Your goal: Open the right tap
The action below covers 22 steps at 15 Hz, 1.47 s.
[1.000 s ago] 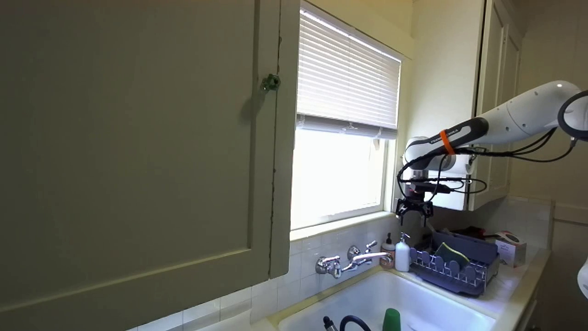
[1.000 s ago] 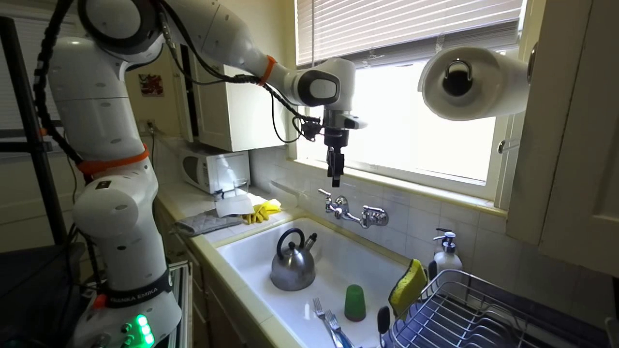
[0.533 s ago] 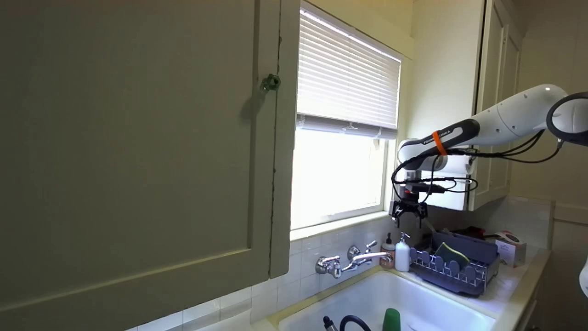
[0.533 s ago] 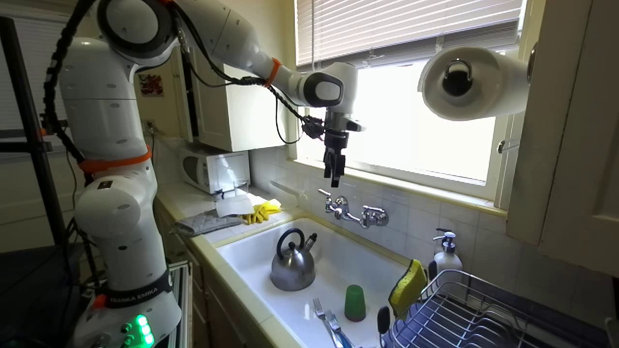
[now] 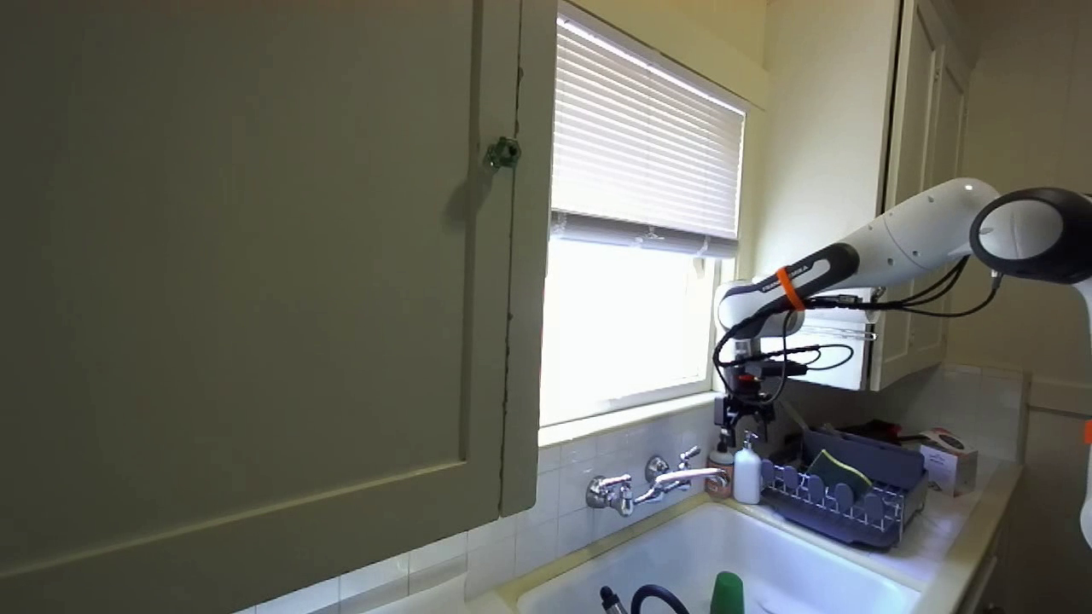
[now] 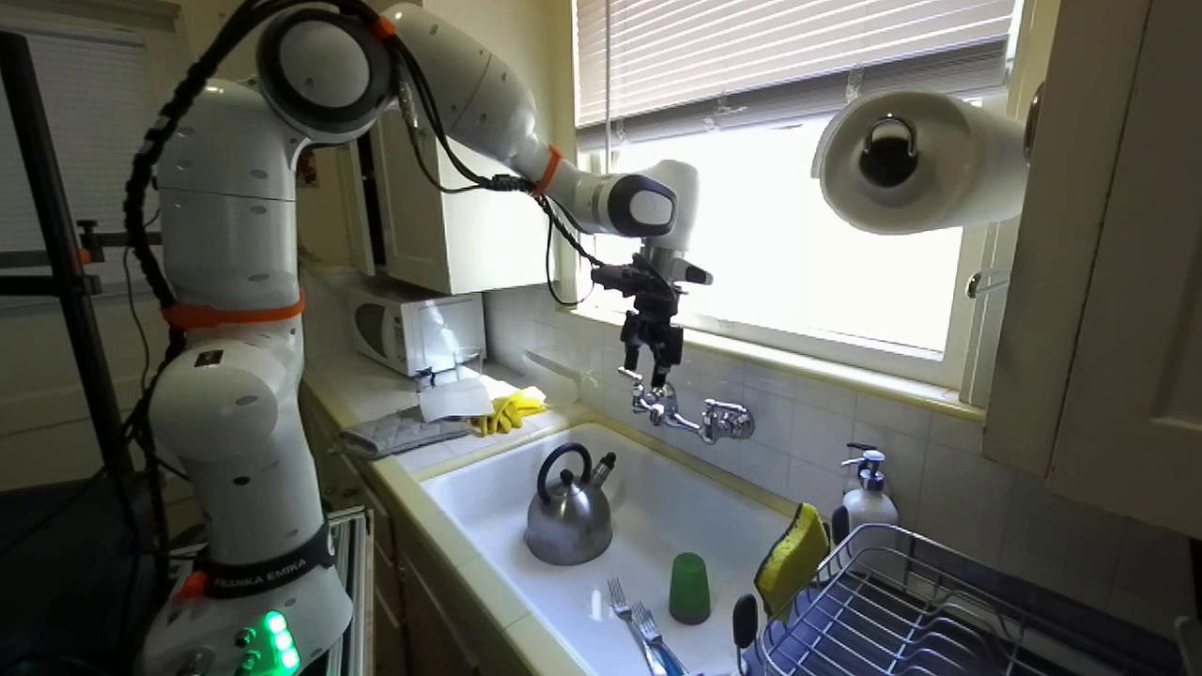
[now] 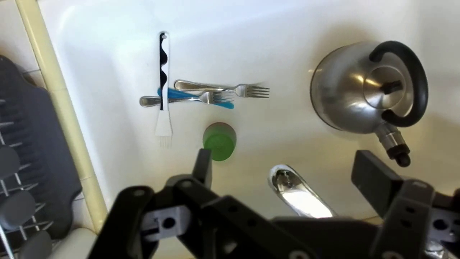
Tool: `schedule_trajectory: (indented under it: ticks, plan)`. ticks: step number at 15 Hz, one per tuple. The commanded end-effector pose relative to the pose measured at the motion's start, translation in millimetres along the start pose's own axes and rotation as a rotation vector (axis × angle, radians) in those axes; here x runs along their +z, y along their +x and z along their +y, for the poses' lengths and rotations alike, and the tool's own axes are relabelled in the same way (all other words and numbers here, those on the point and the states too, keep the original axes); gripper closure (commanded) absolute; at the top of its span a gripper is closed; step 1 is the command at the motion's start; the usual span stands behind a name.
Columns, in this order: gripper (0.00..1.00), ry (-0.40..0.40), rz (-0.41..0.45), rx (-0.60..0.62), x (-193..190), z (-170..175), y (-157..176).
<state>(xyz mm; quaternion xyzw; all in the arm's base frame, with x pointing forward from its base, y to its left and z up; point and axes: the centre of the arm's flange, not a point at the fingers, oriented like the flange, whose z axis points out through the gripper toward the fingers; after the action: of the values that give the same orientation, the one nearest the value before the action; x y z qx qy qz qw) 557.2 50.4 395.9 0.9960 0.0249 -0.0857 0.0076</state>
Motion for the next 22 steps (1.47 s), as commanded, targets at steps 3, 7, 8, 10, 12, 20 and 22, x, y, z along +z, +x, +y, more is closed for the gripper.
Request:
schedule_trajectory:
  ticks: [3, 7, 8, 10, 12, 20, 22]
  plan:
    - [0.00, -0.106, -0.060, -0.282, 28.4, -22.3, 54.8]
    - [0.00, -0.168, -0.062, -0.484, 34.3, -38.3, 74.5]
    - [0.00, -0.179, -0.066, -0.535, 38.5, -46.9, 80.1]
    - [0.00, -0.196, -0.067, -0.638, 44.4, -57.7, 86.4]
    - [0.00, -0.172, -0.053, -0.598, 43.6, -55.6, 73.2]
    - [0.00, -0.166, -0.123, -0.648, 68.5, -74.1, 80.8]
    - [0.00, -0.170, -0.128, -0.625, 75.5, -75.9, 75.3]
